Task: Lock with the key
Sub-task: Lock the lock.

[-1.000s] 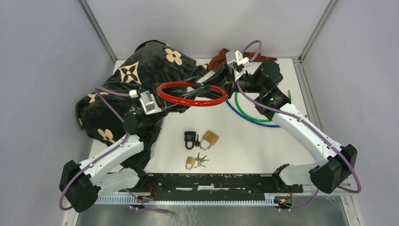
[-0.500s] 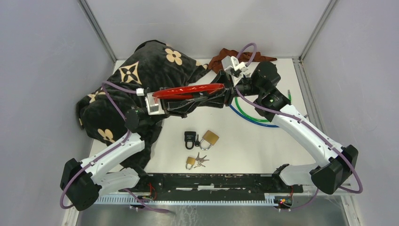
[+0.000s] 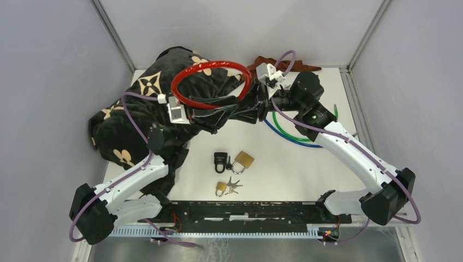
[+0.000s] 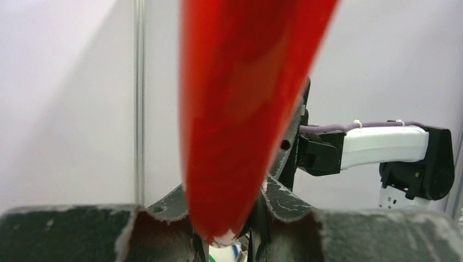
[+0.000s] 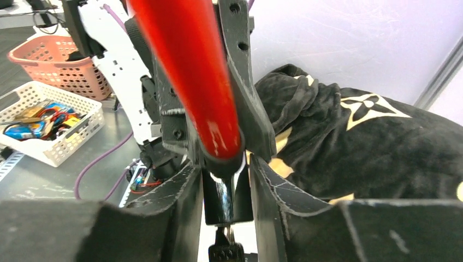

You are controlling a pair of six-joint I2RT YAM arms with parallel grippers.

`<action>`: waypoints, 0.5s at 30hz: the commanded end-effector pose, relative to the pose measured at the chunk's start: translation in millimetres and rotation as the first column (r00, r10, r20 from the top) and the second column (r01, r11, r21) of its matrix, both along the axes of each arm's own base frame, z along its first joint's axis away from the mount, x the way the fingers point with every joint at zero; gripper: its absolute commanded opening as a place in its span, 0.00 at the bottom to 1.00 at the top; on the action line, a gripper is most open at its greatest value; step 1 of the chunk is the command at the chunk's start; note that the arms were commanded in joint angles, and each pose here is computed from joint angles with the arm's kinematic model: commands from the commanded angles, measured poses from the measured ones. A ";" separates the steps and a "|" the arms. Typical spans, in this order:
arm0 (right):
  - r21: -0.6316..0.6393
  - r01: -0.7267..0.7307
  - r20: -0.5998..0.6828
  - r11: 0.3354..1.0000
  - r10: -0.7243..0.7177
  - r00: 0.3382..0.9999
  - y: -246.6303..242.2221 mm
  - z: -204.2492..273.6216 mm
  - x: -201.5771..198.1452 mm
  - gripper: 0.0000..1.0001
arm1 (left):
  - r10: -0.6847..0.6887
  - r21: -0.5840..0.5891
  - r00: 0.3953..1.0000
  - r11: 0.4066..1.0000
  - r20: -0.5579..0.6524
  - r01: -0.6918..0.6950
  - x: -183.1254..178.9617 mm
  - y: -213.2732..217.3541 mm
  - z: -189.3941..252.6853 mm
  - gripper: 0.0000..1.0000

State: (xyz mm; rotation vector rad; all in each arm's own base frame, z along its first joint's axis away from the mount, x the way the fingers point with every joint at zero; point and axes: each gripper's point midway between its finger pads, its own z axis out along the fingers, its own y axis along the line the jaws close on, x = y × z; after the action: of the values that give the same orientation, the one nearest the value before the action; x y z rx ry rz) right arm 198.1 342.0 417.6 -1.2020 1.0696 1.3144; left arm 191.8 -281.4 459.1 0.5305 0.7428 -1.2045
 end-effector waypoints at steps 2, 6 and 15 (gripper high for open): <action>0.090 0.109 0.128 0.990 -0.120 0.984 1.1 34.4 14.5 0.48 | -0.061 -0.038 0.987 0.998 -0.146 0.056 1.3 -5.2 -9.1 0.02; 0.076 0.124 0.161 0.989 -0.135 0.978 -4.1 32.4 13.6 0.60 | -0.052 -0.043 0.986 0.998 -0.156 0.046 1.7 -2.5 -11.6 0.02; 0.069 0.201 0.264 0.977 -0.213 0.941 -48.7 57.1 14.2 0.98 | -0.044 -0.043 0.988 0.998 -0.148 0.038 -0.5 1.3 -13.5 0.02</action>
State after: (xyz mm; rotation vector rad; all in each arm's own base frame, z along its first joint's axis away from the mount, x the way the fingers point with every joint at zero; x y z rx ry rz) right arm 226.3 324.7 412.7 -1.1781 1.1025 1.1109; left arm 199.8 -286.6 435.4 0.4430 0.8701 -1.2815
